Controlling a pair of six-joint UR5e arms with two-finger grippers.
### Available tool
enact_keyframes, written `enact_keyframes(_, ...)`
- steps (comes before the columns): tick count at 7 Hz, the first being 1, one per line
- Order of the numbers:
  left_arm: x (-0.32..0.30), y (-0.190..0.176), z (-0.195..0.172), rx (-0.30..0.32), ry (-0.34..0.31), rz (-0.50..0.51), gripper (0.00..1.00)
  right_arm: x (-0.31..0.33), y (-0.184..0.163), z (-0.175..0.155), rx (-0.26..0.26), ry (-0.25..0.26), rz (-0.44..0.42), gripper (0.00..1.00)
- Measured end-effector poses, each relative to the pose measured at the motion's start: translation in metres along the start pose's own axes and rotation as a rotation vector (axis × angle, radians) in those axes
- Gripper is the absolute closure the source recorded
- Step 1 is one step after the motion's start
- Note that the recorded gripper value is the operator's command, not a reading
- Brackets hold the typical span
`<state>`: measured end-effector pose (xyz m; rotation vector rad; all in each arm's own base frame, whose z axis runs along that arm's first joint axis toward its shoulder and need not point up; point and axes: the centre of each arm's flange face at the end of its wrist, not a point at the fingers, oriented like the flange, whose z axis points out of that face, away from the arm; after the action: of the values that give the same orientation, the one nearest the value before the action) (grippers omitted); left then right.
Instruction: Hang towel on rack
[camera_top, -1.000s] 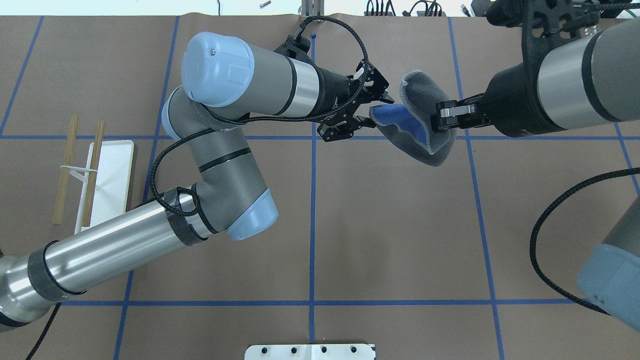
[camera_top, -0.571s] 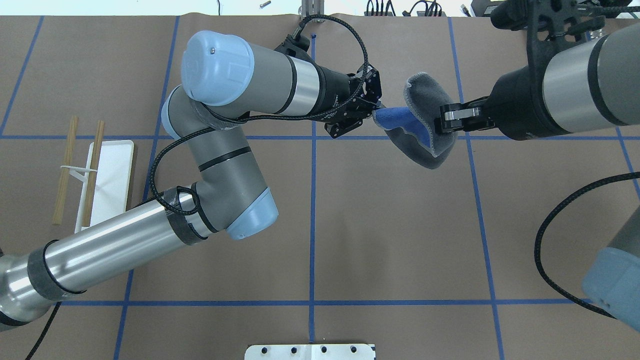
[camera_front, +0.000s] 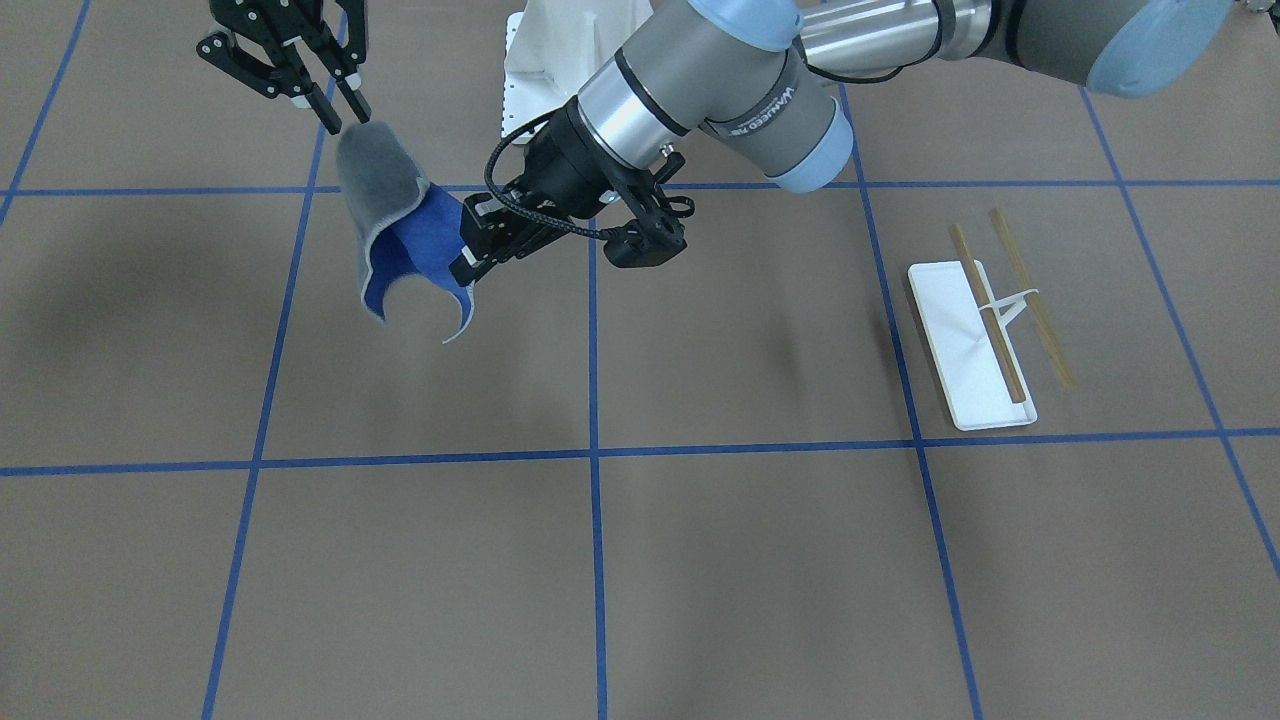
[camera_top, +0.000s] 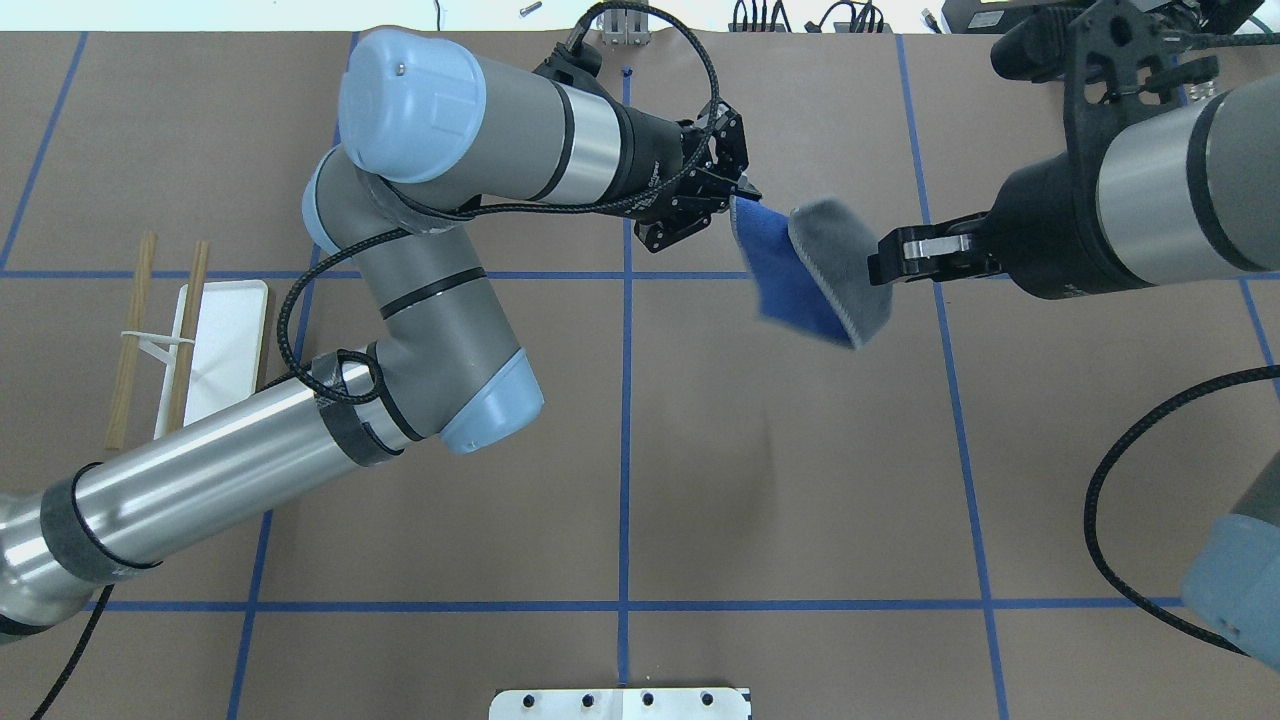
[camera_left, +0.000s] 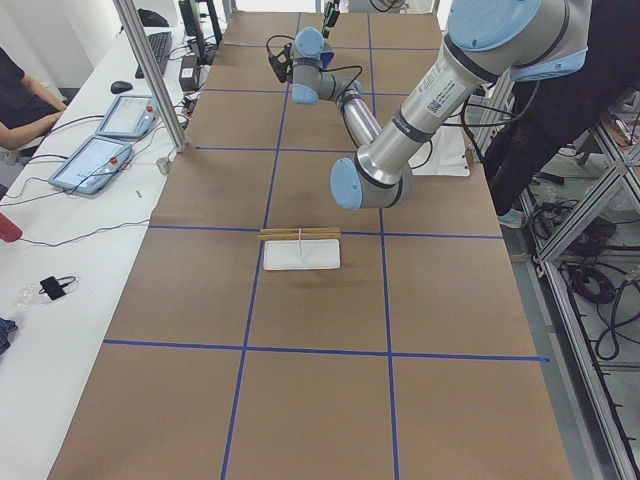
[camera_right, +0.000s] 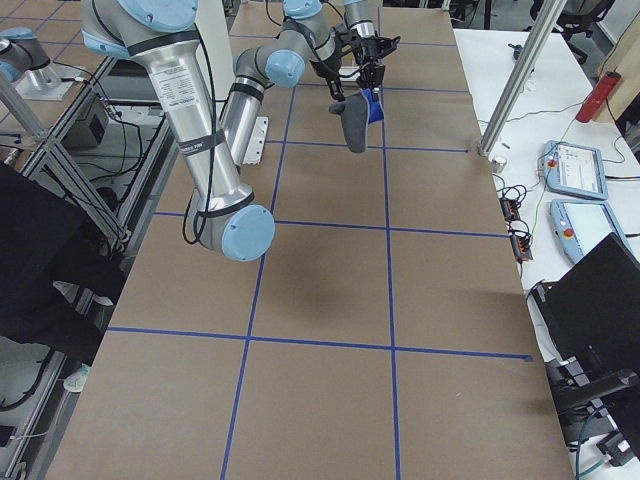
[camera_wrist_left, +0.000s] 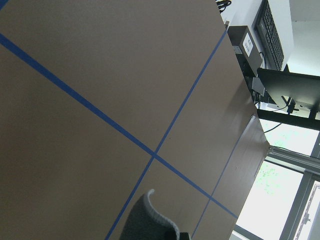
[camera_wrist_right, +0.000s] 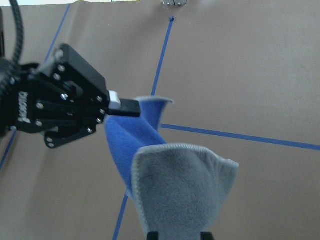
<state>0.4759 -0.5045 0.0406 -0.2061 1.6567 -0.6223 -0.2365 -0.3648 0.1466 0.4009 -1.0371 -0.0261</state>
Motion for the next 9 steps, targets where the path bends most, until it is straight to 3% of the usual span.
enact_keyframes(2,0.011,-0.054,-0.054,-0.015,-0.030,0.011,1.00,0.033,0.013,-0.003,-0.016,0.055,0.019,0.00)
enact_keyframes(4,-0.017,-0.100,-0.119,-0.017,-0.066,0.071,1.00,0.073,0.010,0.003,-0.035,0.151,0.030,0.00)
enact_keyframes(7,-0.061,-0.179,-0.243,-0.033,-0.142,0.173,1.00,0.142,-0.013,0.022,-0.130,0.338,-0.045,0.00)
enact_keyframes(9,-0.110,-0.202,-0.301,-0.021,-0.175,0.204,1.00,0.183,-0.033,0.035,-0.179,0.390,-0.064,0.00)
